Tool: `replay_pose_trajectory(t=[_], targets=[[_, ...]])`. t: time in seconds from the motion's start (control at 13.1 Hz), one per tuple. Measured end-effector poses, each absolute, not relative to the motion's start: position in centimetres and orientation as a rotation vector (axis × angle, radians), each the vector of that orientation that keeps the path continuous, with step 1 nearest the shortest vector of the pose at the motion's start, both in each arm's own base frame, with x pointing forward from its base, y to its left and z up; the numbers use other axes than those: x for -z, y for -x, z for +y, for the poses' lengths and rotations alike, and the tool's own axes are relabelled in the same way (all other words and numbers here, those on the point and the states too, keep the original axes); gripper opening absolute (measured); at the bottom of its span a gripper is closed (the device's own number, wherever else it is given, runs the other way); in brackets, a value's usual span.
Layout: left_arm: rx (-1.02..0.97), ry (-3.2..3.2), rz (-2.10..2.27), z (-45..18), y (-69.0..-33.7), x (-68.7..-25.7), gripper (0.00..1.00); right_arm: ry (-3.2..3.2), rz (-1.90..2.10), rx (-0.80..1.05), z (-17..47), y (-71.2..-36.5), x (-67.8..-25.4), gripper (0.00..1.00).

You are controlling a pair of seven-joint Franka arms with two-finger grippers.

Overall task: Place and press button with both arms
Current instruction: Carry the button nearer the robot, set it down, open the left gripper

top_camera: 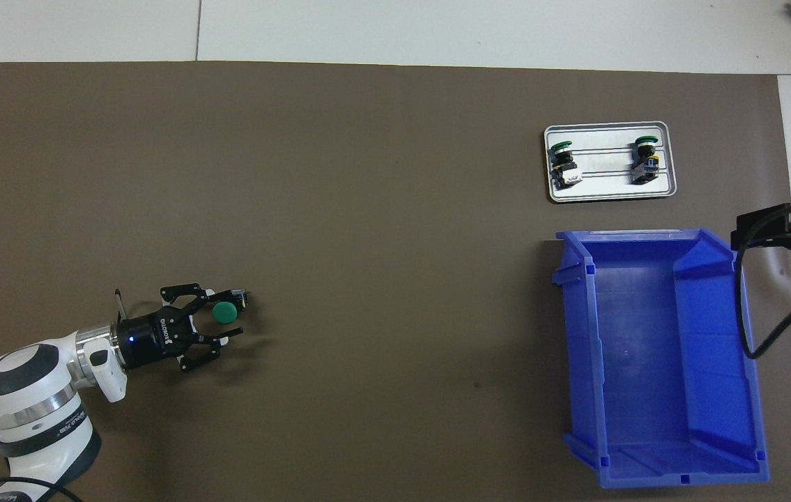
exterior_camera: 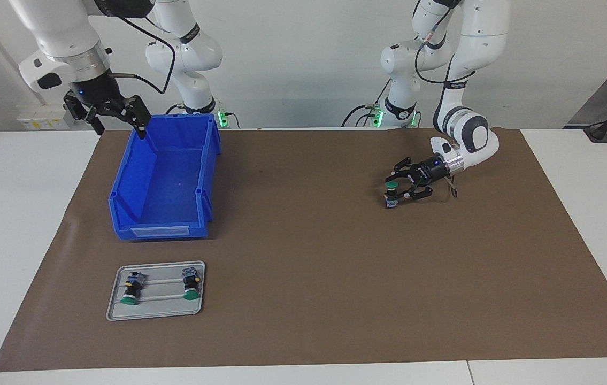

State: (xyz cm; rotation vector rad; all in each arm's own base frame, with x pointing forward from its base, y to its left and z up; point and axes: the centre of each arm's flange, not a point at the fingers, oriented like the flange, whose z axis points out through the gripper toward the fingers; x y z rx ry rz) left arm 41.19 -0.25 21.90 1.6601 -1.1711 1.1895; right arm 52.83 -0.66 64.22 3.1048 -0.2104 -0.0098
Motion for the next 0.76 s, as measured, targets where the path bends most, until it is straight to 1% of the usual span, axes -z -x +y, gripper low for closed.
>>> replay_pose_trajectory(t=[0.31,0.76], targets=[[-1.161,-1.686,-1.163,1.3,-41.7,-22.3,0.67,-3.105,-0.210,0.010,-0.7,-52.8,-64.2,1.00],[-1.130,-1.737,-1.154,1.5,-43.5,-23.1,0.67,-3.105,-0.210,0.010,-0.7,-52.8,-64.2,1.00]])
